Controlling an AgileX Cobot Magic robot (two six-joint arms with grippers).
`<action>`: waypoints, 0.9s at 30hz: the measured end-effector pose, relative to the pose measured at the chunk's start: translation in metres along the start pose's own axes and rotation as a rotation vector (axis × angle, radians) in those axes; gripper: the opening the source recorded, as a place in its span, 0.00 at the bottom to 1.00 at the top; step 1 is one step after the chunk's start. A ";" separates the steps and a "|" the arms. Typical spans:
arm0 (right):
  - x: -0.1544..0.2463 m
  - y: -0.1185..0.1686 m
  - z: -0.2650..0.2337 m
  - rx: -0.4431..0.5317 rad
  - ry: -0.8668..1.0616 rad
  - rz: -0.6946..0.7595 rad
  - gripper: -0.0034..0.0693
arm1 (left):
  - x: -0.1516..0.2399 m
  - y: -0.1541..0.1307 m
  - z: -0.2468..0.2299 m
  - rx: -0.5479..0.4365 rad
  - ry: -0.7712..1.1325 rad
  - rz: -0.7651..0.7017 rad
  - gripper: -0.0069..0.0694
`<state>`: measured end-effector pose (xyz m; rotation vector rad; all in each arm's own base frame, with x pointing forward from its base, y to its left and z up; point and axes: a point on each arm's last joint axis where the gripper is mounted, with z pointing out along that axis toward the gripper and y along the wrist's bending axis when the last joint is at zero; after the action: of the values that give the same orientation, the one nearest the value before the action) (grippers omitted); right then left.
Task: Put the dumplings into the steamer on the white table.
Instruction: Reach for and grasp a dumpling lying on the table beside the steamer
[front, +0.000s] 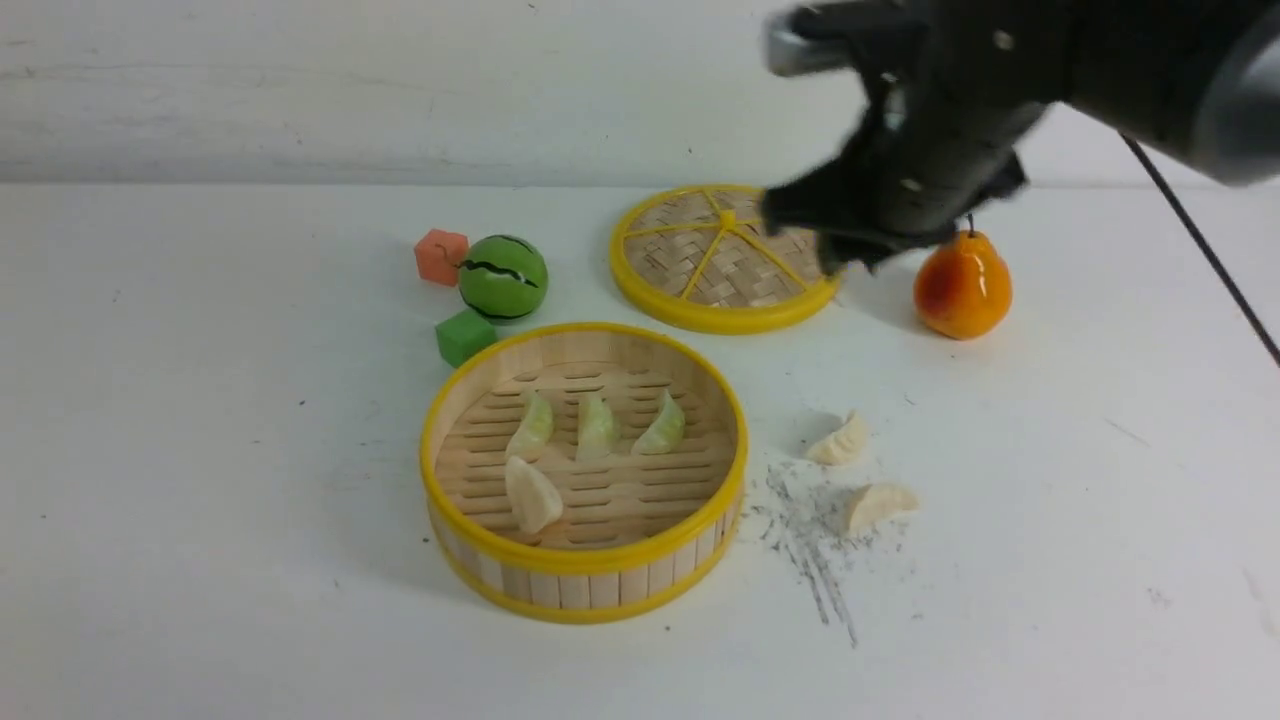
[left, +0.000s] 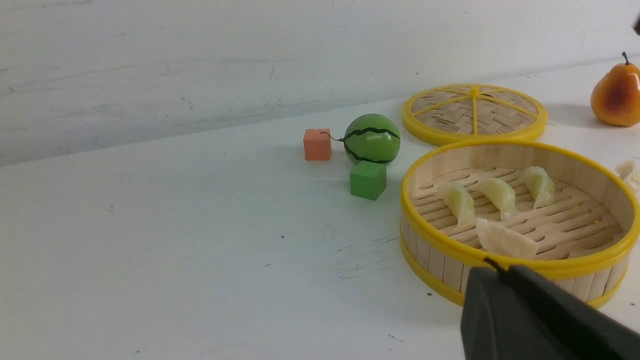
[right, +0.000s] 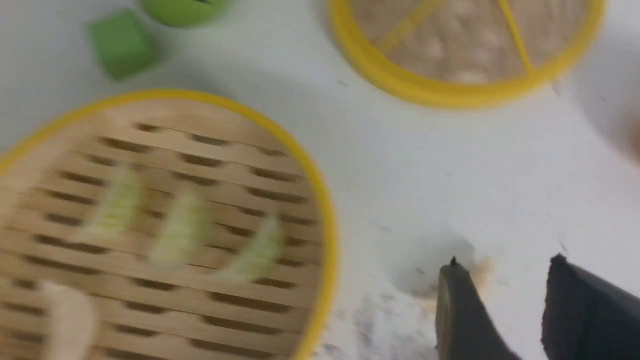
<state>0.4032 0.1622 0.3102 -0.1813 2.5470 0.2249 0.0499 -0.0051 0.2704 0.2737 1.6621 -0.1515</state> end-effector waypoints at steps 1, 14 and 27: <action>0.016 -0.031 0.025 -0.029 0.078 0.098 0.39 | 0.000 0.000 0.000 -0.003 0.001 0.000 0.11; 0.053 -0.049 0.113 -0.117 0.000 0.300 0.62 | 0.000 0.000 0.000 -0.003 -0.001 0.004 0.13; 0.067 -0.037 0.137 -0.078 0.036 0.164 0.32 | 0.003 -0.002 0.011 0.000 0.069 0.020 0.14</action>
<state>0.4272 0.1478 0.1560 -0.0060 2.5926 0.3876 0.0595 -0.0097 0.2656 0.2987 1.7268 -0.1286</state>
